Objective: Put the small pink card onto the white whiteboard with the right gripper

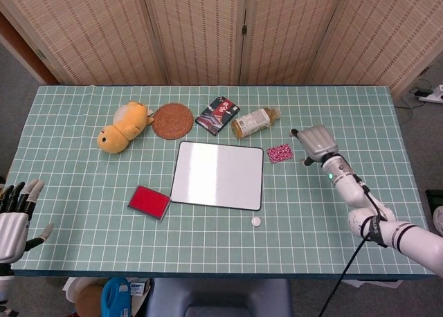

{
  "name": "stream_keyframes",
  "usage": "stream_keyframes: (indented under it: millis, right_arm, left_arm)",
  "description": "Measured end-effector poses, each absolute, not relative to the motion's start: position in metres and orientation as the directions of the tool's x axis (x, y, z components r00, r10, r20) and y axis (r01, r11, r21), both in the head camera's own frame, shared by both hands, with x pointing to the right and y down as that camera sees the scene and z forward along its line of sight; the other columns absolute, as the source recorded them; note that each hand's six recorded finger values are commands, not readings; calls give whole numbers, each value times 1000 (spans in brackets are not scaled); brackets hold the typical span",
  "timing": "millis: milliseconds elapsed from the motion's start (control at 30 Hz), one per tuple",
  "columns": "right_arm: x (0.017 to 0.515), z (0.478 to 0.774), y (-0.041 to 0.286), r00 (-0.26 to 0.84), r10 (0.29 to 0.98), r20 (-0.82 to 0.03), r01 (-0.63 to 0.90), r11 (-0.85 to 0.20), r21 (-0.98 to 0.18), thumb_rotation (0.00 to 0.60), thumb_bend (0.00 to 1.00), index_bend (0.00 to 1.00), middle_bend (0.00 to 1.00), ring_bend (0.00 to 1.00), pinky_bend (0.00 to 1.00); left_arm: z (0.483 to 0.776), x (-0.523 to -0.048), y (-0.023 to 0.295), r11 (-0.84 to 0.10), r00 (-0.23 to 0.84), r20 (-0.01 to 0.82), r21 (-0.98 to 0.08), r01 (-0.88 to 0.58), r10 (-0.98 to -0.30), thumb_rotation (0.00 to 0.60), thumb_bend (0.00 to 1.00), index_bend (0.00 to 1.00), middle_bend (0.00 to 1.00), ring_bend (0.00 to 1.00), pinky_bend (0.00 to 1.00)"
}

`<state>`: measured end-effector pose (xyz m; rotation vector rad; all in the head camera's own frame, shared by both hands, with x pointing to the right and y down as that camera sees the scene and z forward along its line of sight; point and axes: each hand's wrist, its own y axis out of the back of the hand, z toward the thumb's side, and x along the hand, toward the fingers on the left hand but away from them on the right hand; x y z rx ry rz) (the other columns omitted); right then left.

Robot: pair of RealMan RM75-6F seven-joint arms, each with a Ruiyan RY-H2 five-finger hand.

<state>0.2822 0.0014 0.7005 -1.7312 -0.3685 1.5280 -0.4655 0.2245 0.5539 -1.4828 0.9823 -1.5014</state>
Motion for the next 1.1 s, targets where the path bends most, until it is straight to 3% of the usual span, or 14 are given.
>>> stream_keyframes:
  millis: [533, 1100]
  right_arm:
    - [261, 759, -9, 166, 590, -790, -364, -708, -605, 600, 207, 247, 919, 952, 968]
    - [235, 787, -14, 146, 547, -825, -423, -719, -551, 600, 207, 252, 918, 952, 968]
  left_arm:
    - [554, -475, 227, -393, -32, 392, -919, 29, -919, 600, 262, 0, 0, 0, 0]
    - [555, -484, 231, -400, -59, 398, -916, 37, -916, 600, 262, 0, 0, 0, 0]
